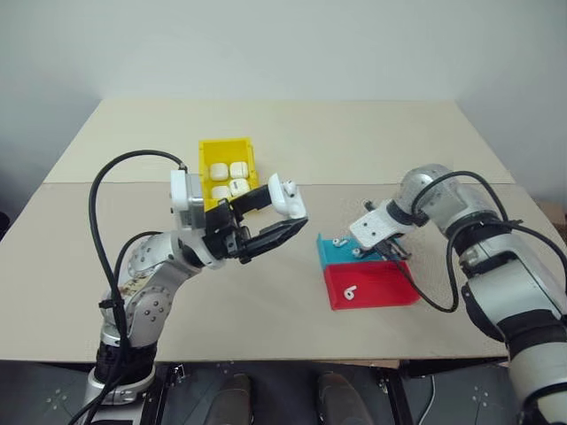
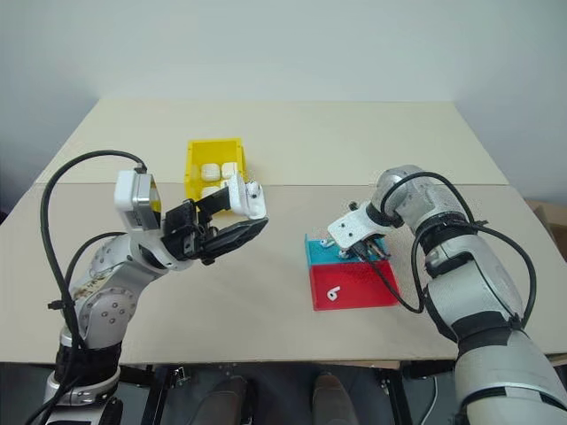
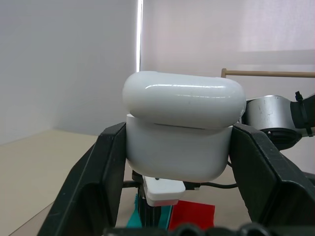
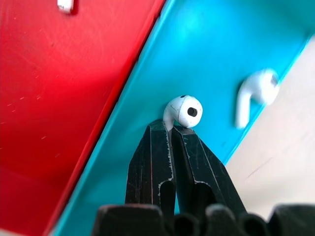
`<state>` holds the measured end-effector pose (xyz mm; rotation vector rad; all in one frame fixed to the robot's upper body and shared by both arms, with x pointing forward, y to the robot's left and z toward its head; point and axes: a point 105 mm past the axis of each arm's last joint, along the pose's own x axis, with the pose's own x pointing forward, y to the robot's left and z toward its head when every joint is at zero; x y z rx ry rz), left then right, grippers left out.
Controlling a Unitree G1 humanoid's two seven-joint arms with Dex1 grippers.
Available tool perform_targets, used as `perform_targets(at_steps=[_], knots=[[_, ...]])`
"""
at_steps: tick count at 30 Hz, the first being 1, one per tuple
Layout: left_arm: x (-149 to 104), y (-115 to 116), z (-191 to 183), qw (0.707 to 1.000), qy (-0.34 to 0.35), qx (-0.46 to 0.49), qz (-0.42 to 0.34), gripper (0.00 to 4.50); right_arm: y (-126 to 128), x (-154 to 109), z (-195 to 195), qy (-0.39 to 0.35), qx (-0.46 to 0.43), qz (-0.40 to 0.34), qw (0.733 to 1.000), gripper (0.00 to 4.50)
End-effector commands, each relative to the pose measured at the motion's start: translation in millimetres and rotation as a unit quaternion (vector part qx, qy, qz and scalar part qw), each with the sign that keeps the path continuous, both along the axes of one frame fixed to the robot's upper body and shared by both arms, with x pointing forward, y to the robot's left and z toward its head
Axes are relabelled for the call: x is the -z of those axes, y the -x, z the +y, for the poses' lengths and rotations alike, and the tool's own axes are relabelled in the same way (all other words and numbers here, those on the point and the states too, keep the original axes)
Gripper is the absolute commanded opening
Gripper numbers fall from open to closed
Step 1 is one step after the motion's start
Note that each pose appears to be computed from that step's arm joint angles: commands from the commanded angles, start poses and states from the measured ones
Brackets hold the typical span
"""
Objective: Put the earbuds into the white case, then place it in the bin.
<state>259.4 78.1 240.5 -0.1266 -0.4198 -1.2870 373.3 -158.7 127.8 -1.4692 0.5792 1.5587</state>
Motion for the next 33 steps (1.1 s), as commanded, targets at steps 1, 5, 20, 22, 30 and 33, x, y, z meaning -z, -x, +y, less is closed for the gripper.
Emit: perform_targets(at_steps=[1, 5, 20, 22, 30, 33], knots=[[-10.9, 7.1, -4.4, 0.999, 0.007, 0.018, -0.030, 2.84, -2.5, -1.3, -9.0, 0.009, 0.031, -0.007, 0.999, 0.01], [-10.4, 6.0, -5.4, 0.999, 0.008, 0.019, -0.029, 2.84, -3.0, 4.1, -9.2, 0.009, 0.046, -0.009, 0.999, 0.01], [-10.5, 4.6, -5.2, 0.999, 0.009, 0.015, -0.027, 2.84, -3.9, -6.0, -2.0, -0.008, 0.050, -0.016, 0.999, 2.17], [-10.1, 4.3, -5.3, 0.999, 0.008, 0.015, -0.027, 2.84, -2.4, -7.4, -0.5, -0.012, 0.049, -0.012, 0.999, 2.17], [-10.4, 2.8, -6.4, 0.999, 0.009, 0.014, -0.028, 2.84, -5.7, -5.8, 3.8, -0.016, 0.059, -0.024, 0.998, 2.17], [-9.7, 2.9, -6.1, 1.000, 0.008, 0.013, -0.027, 2.84, -5.0, -5.8, 4.4, -0.018, 0.060, -0.020, 0.998, 2.17]])
